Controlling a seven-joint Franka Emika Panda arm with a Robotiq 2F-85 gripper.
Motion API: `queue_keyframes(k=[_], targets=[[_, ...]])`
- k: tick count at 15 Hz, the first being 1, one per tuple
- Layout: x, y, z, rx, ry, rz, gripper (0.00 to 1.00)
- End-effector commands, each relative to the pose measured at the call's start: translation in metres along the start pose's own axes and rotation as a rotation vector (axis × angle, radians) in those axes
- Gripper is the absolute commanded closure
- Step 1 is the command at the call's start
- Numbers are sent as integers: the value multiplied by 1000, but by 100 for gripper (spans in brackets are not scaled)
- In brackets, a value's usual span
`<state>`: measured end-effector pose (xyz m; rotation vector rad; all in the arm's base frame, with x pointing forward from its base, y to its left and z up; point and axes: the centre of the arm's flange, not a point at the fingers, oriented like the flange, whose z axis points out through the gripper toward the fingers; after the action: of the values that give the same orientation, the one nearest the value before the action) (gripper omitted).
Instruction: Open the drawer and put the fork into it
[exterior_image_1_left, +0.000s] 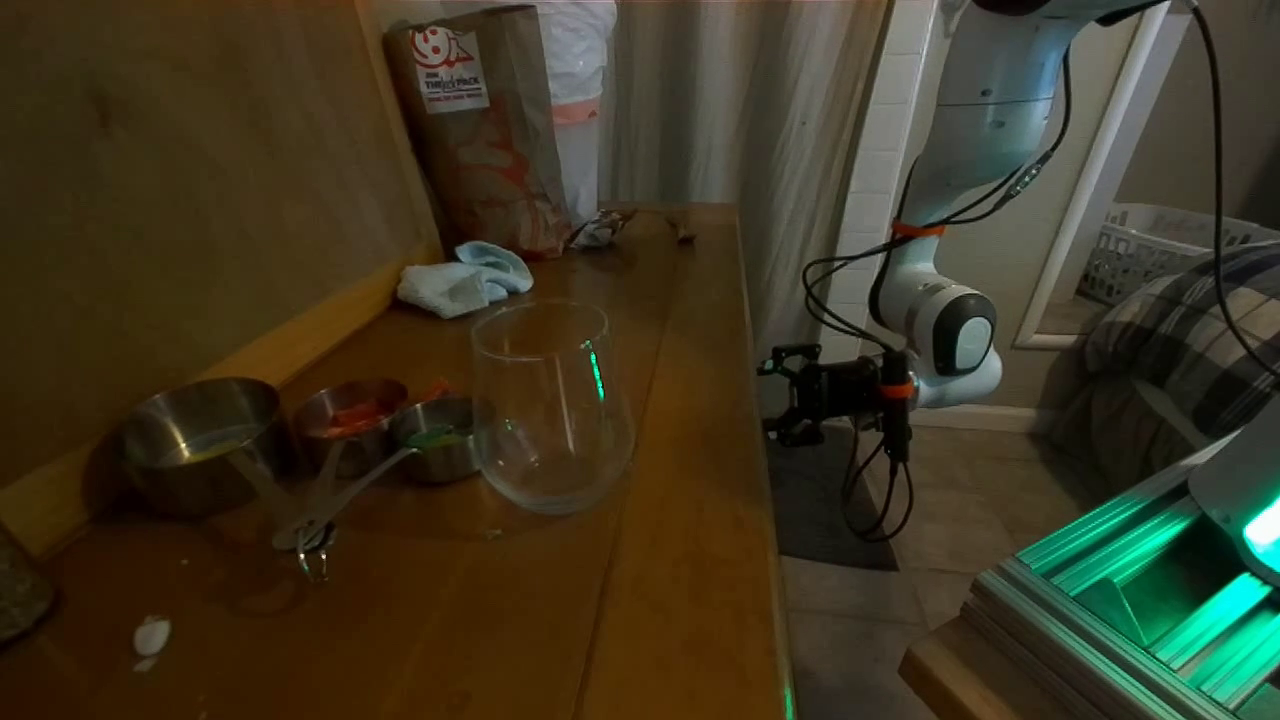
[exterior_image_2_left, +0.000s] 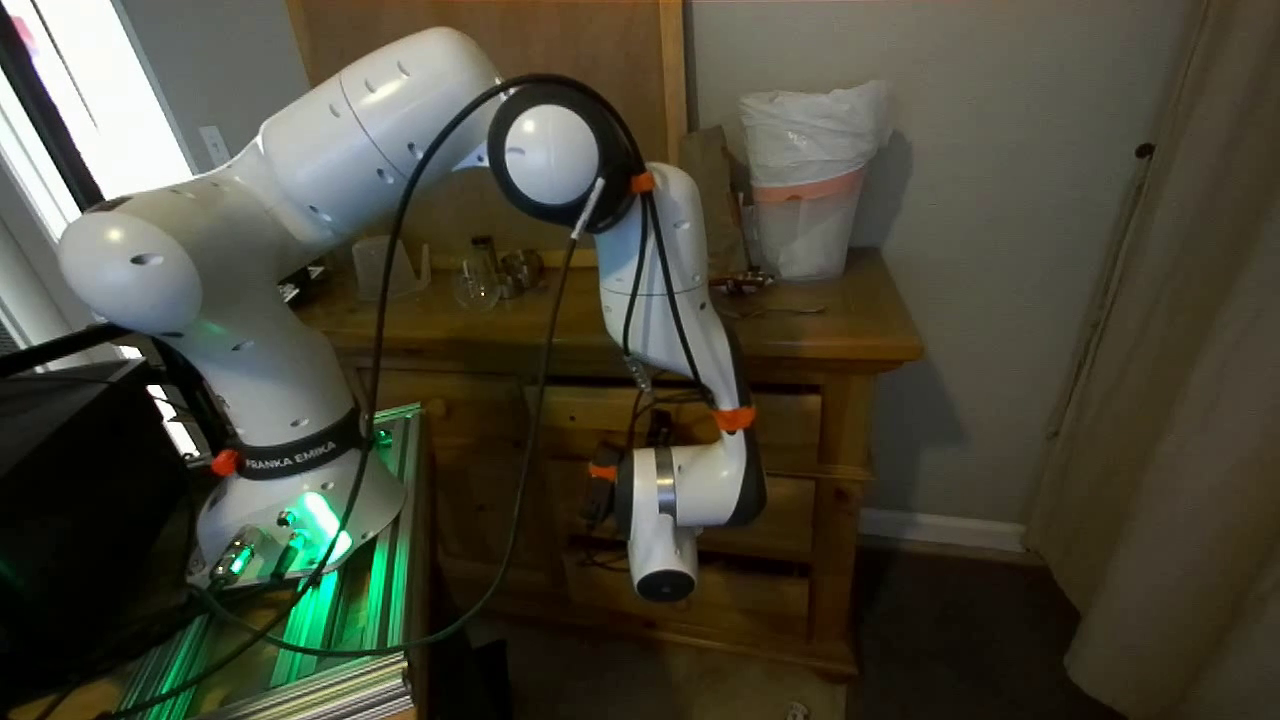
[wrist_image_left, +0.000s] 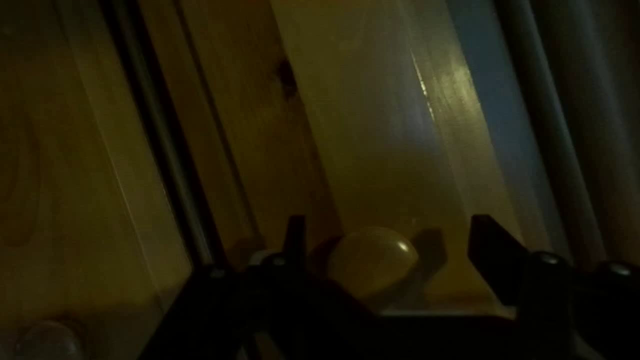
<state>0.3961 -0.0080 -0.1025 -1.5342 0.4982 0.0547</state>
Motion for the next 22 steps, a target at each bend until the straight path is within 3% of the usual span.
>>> queue_keyframes(k=[1, 2, 3, 5, 6, 7, 13, 14, 15, 18, 22], targets=[[10, 11, 6, 34, 10, -15, 47], [11, 12, 7, 37, 7, -15, 24], [11, 12, 7, 40, 6, -15, 13], [12, 13, 6, 48, 3, -17, 12], [12, 14, 6, 50, 2, -18, 22], [12, 14, 5, 53, 0, -18, 1], [16, 12, 4, 52, 1, -43, 0], [16, 12, 4, 52, 1, -45, 2], [17, 12, 4, 52, 0, -47, 21], [17, 12, 5, 52, -1, -55, 34], [18, 13, 5, 50, -2, -55, 64]])
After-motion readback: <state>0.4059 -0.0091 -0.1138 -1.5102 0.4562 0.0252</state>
